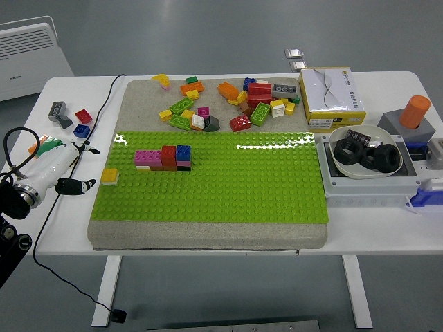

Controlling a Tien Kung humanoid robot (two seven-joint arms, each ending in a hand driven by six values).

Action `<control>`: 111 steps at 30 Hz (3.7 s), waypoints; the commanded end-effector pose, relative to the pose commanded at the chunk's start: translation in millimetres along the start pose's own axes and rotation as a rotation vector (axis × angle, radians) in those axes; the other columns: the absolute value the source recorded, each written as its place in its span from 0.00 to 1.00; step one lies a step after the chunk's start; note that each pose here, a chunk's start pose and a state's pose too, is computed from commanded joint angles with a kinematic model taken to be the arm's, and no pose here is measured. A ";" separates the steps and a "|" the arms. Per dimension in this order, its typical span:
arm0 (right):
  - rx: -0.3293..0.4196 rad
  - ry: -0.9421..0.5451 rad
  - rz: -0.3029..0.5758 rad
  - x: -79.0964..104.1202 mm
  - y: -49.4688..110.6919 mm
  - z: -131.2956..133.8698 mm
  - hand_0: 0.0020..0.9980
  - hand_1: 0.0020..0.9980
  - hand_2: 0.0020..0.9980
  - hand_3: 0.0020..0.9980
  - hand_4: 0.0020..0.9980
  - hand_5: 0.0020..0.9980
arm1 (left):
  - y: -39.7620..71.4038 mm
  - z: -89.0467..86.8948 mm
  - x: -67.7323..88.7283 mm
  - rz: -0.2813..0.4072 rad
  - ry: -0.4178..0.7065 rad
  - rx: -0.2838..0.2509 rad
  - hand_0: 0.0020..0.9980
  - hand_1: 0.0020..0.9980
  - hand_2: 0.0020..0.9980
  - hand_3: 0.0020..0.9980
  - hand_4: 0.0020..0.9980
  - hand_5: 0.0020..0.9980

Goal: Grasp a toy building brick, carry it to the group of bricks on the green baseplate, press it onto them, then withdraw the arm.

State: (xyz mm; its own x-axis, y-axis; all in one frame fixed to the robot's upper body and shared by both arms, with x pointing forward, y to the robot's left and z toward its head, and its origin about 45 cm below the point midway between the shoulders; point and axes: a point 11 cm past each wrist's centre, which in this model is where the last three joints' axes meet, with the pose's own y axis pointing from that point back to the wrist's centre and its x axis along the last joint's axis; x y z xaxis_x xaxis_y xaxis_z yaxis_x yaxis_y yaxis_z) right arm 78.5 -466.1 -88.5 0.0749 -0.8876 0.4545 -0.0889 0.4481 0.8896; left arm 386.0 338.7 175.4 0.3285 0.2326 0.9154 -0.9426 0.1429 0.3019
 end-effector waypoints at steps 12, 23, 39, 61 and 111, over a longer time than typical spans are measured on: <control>0.000 -0.013 0.005 3.8 -0.1 -1.0 0.52 0.62 0.57 0.78 0.85 1.00 | -6.5 8.2 -6.1 -0.092 -0.023 -0.009 0.98 0.96 0.96 0.77 0.67 0.00; 0.009 -0.024 0.009 5.9 0.1 -4.8 0.52 0.62 0.57 0.78 0.85 1.00 | -12.8 4.9 -2.4 -0.129 0.038 0.015 0.98 0.96 0.96 0.77 0.68 0.00; 0.019 -0.047 0.007 7.5 0.4 -8.5 0.52 0.62 0.57 0.78 0.84 1.00 | -19.4 0.9 -11.2 -0.187 0.123 0.040 0.97 0.96 0.95 0.77 0.69 0.00; 0.029 -0.076 0.005 7.8 0.4 -10.1 0.52 0.61 0.57 0.78 0.83 0.98 | -24.0 -1.4 -17.4 -0.207 0.144 0.060 0.96 0.95 0.91 0.52 0.60 0.01; 0.025 -0.061 0.010 9.0 0.3 -8.6 0.52 0.61 0.57 0.78 0.82 0.97 | -22.8 23.3 28.4 -0.230 0.118 0.028 0.96 0.96 0.95 0.80 0.80 0.04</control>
State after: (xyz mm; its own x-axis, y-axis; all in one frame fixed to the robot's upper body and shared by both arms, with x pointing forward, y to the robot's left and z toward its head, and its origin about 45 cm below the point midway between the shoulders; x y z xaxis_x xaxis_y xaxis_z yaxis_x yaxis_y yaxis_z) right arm 87.7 -473.0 -83.8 0.0132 -0.8885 0.4588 -0.1145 0.4544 0.8834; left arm 415.4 319.7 200.7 0.5374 0.3079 0.7851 -0.8432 0.1789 0.5070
